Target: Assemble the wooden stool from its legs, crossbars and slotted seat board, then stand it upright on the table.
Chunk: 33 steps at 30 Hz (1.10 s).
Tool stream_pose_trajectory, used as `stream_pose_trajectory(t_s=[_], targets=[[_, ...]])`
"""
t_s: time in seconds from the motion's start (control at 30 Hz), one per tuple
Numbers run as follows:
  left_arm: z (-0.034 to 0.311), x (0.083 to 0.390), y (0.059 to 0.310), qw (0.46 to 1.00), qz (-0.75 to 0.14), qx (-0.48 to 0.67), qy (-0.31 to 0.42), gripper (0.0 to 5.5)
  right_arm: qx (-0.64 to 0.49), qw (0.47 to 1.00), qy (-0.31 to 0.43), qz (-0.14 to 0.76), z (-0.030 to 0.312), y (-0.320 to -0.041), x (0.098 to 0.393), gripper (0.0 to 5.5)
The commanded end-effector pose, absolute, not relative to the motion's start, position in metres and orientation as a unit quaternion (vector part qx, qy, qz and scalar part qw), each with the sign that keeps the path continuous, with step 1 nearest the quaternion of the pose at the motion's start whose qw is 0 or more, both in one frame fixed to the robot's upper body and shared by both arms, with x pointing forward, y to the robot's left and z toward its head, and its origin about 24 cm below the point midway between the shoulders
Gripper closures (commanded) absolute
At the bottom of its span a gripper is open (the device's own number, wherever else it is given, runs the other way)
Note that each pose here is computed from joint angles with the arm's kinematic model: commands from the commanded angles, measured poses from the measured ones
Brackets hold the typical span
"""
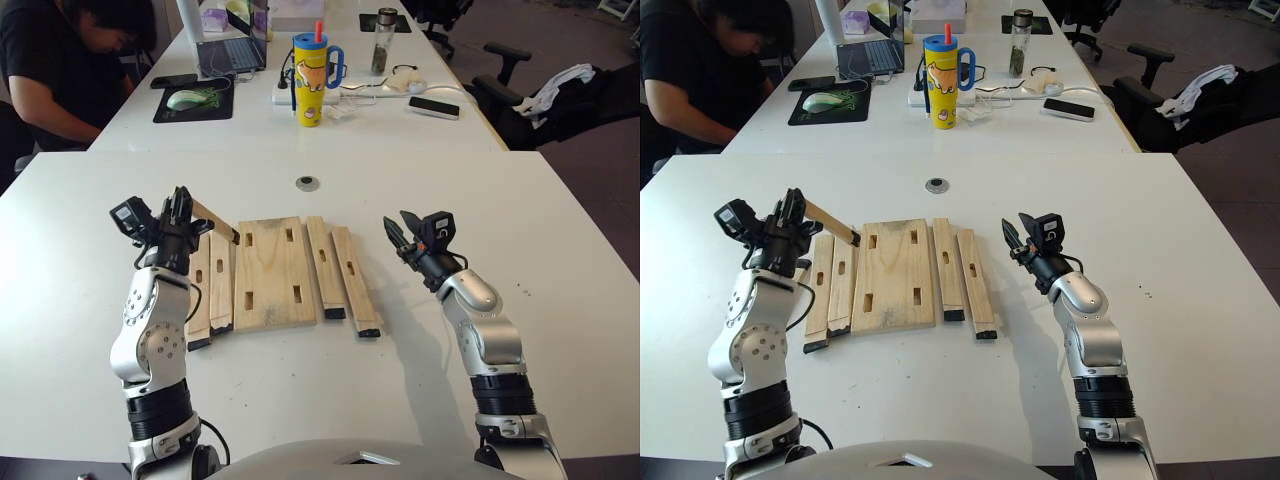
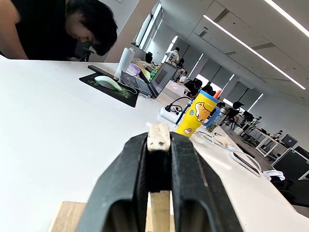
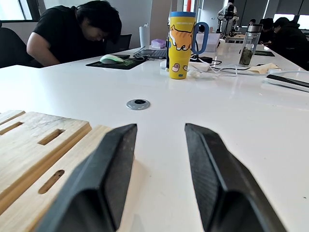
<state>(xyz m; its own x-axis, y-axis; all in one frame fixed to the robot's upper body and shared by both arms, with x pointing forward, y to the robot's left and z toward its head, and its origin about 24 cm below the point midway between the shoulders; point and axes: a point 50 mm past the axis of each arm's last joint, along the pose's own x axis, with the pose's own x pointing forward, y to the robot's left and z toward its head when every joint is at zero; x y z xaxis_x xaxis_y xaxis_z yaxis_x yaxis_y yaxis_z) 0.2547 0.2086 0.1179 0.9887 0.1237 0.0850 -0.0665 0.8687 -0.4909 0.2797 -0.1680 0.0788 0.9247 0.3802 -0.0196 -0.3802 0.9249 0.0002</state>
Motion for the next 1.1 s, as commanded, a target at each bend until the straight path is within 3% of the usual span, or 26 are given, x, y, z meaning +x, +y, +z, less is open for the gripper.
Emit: stream_pose_trajectory(t_s=[0.03,1.1], targets=[[0.110,0.246,0.214,0.965,0.076,-0.247,-0.040,5.07,0.001,0.982,0.011,0.190,0.079,-0.165,0.280,3.66],[0.084,0.250,0.227,0.973,0.120,-0.198,0.012,5.07,0.008,0.981,0.011,0.192,0.078,-0.160,0.277,3.66]])
